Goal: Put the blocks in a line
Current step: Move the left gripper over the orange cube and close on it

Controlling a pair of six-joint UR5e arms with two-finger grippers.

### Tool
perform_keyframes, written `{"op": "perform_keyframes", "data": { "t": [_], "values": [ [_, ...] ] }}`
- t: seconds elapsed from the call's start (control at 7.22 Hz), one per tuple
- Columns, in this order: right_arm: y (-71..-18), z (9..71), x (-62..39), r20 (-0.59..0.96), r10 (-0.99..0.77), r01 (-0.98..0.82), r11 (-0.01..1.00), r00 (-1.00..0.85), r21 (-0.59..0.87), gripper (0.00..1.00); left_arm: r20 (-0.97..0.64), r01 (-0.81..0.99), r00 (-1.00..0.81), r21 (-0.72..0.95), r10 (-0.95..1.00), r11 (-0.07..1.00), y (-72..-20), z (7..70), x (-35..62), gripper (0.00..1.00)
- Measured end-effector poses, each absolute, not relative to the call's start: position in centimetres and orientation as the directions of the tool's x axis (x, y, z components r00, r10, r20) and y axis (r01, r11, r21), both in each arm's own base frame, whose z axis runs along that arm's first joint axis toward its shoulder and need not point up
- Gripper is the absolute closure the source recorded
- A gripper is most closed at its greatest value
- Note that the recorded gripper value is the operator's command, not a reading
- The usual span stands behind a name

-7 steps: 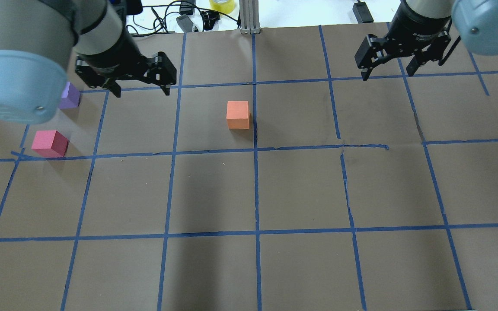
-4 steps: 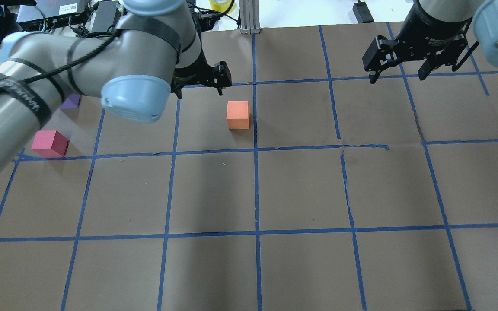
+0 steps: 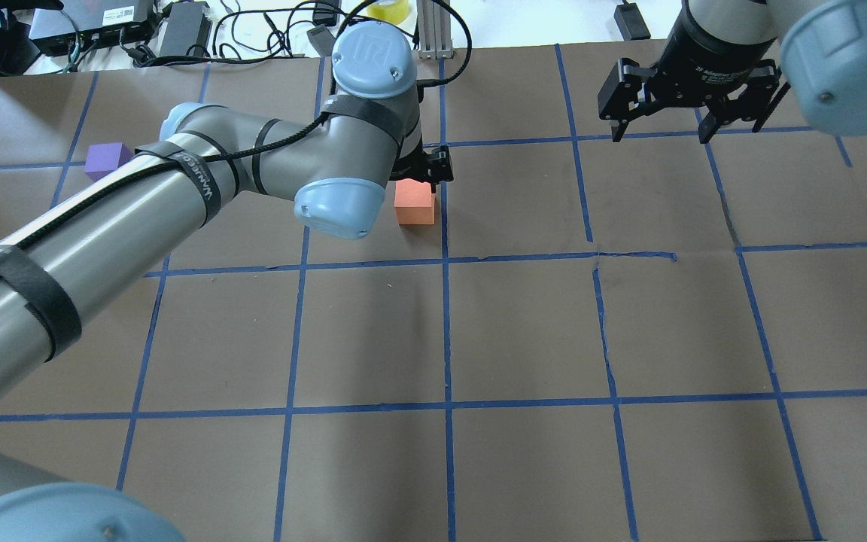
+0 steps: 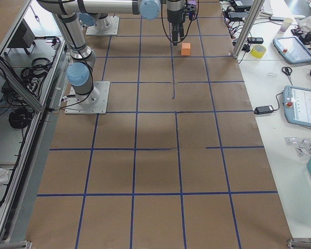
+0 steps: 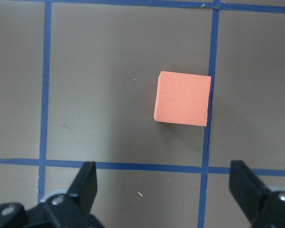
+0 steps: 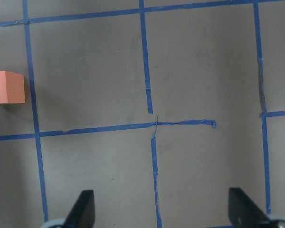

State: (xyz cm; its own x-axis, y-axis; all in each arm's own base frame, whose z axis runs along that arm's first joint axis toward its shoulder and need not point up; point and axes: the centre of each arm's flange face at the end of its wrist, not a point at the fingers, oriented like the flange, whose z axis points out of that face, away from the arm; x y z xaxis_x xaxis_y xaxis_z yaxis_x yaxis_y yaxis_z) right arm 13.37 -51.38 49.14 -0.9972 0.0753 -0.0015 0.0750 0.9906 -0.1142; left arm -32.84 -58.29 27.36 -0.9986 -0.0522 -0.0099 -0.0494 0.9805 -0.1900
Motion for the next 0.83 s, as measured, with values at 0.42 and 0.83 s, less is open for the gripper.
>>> {"op": "perform_keyframes", "data": {
  "t": [0.42, 0.83],
  "values": [
    [-51.5, 49.2, 13.4, 0.011, 0.065, 0.064, 0.991, -0.998, -0.117, 0.00, -0.029, 0.012, -1.000, -0.176, 0.007, 0.984, -61.2, 24.1, -34.2, 0.00],
    [-51.2, 50.0, 13.4, 0.013, 0.065, 0.062, 0.989, -0.998, -0.135, 0.00, -0.069, 0.115, -0.992, -0.149, 0.106, 0.982, -63.0, 22.4, -34.7, 0.00]
  ]
}}
